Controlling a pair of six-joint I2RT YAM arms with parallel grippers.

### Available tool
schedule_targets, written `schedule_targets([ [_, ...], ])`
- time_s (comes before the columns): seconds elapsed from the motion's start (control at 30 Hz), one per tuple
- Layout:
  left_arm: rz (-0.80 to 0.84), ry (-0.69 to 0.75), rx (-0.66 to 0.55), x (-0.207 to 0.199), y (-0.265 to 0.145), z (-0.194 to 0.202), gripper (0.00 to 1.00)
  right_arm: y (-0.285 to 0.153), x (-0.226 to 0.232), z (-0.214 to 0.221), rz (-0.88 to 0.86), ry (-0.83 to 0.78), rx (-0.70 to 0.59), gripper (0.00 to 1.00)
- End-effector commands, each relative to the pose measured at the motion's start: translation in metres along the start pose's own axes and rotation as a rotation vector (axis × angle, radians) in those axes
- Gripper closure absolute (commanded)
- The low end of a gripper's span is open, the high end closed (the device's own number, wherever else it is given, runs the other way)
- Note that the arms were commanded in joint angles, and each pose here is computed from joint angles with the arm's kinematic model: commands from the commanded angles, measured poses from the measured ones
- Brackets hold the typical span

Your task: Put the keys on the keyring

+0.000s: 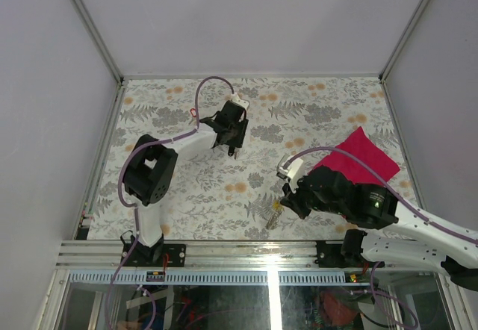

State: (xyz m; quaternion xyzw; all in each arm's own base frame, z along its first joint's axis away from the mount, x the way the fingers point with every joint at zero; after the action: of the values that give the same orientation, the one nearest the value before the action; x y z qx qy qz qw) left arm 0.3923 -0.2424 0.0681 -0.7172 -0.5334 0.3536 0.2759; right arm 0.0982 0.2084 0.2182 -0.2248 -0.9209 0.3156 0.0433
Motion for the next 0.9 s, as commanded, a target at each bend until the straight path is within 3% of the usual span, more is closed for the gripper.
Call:
schedule_targets([
  [0.0,-0.062,-0.067,-0.071,0.006,0.007,-0.017,0.62,0.000,0.003,-0.016,-0.013,0.017,-0.069,1.00],
  [0.43,-0.066,-0.097,-0.054,0.006,0.028,-0.006,0.57,0.003,0.005,-0.013,-0.026,0.021,-0.066,1.00],
  [0.87,-0.092,-0.056,-0.019,0.009,0.035,0.005,0.65,0.004,0.007,-0.012,-0.036,0.018,-0.057,1.00],
])
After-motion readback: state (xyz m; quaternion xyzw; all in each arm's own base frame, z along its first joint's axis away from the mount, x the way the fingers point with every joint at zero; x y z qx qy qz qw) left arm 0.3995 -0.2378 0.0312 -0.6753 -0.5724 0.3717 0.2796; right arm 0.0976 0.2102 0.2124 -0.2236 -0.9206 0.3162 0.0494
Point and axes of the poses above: each gripper's point midway between its finger pads, its own y axis out along the fingers, its own x axis along the line the jaws close on, z = x × y, the point moved 2 cm from there along -y, back along the fingers, and after that the axes turned 11 degrees about -y, right-handed, at the moved point
